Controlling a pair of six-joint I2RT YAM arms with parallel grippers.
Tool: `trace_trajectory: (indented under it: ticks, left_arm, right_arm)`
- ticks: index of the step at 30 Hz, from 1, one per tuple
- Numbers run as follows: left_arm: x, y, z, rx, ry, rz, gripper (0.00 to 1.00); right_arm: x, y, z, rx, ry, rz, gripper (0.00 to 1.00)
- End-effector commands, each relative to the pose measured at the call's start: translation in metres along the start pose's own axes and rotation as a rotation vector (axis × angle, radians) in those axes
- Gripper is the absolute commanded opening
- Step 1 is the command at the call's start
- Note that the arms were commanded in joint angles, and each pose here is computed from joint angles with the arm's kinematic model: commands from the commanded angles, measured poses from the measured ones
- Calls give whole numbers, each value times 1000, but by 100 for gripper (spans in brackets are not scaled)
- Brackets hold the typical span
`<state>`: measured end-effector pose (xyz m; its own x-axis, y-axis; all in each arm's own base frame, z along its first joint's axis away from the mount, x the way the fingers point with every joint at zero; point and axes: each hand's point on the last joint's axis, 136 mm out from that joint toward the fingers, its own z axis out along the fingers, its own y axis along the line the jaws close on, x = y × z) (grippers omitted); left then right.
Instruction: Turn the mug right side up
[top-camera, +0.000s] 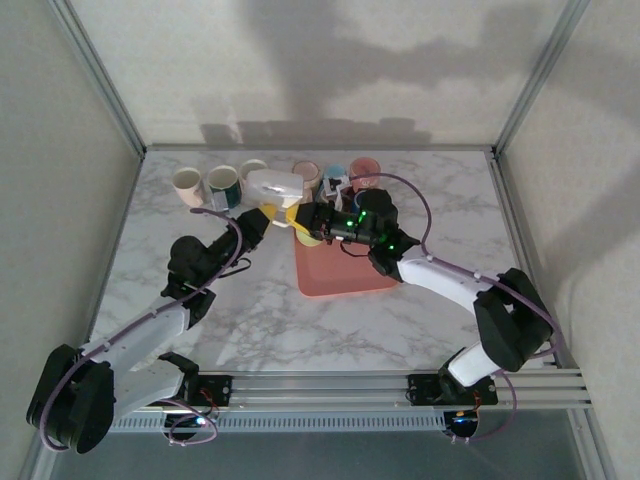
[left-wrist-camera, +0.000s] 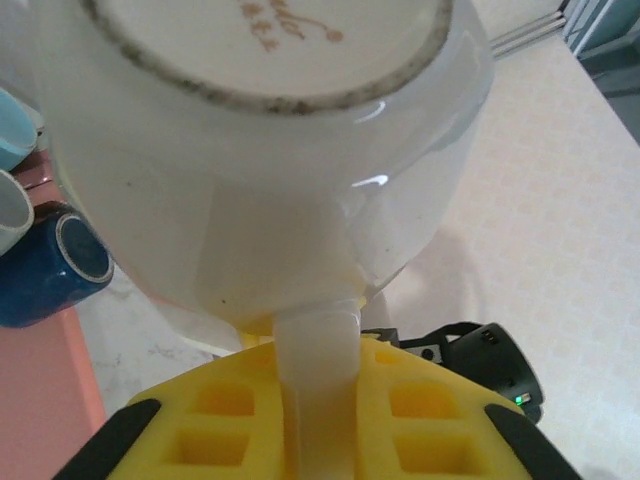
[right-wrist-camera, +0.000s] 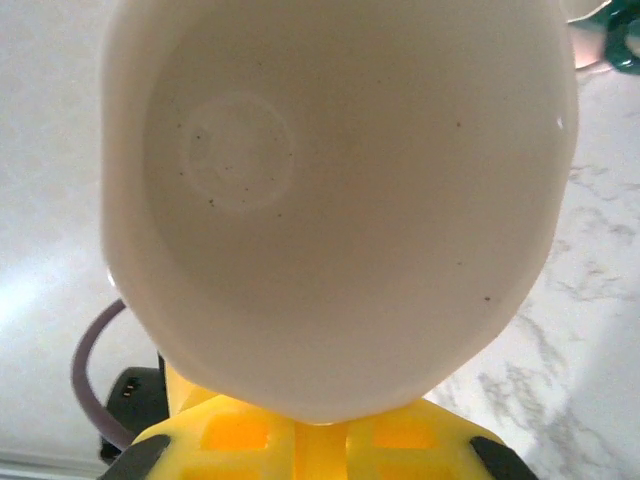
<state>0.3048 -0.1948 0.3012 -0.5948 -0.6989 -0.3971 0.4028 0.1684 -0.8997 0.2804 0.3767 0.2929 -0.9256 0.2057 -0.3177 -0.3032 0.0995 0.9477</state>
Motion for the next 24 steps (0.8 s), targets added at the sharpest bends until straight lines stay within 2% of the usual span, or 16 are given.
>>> trace_trajectory:
  ticks: [1, 4, 7, 17, 24]
  left_arm:
    - [-2, -30, 0, 87, 20, 81, 31]
    - [-2, -30, 3, 73, 34, 94, 44]
    - [0, -26, 4, 48, 44, 100, 49]
    - [10, -13, 9, 17, 106, 94, 55]
    - [15, -1, 11, -106, 193, 226, 56]
  right_arm:
    - [-16, 35, -9, 15, -59, -178, 0]
    - [-18, 33, -12, 77, -57, -229, 0]
    - [-21, 33, -17, 128, -67, -277, 0]
    - [-33, 36, -41, 220, -124, -355, 0]
    - [-49, 22, -83, 465, -168, -454, 0]
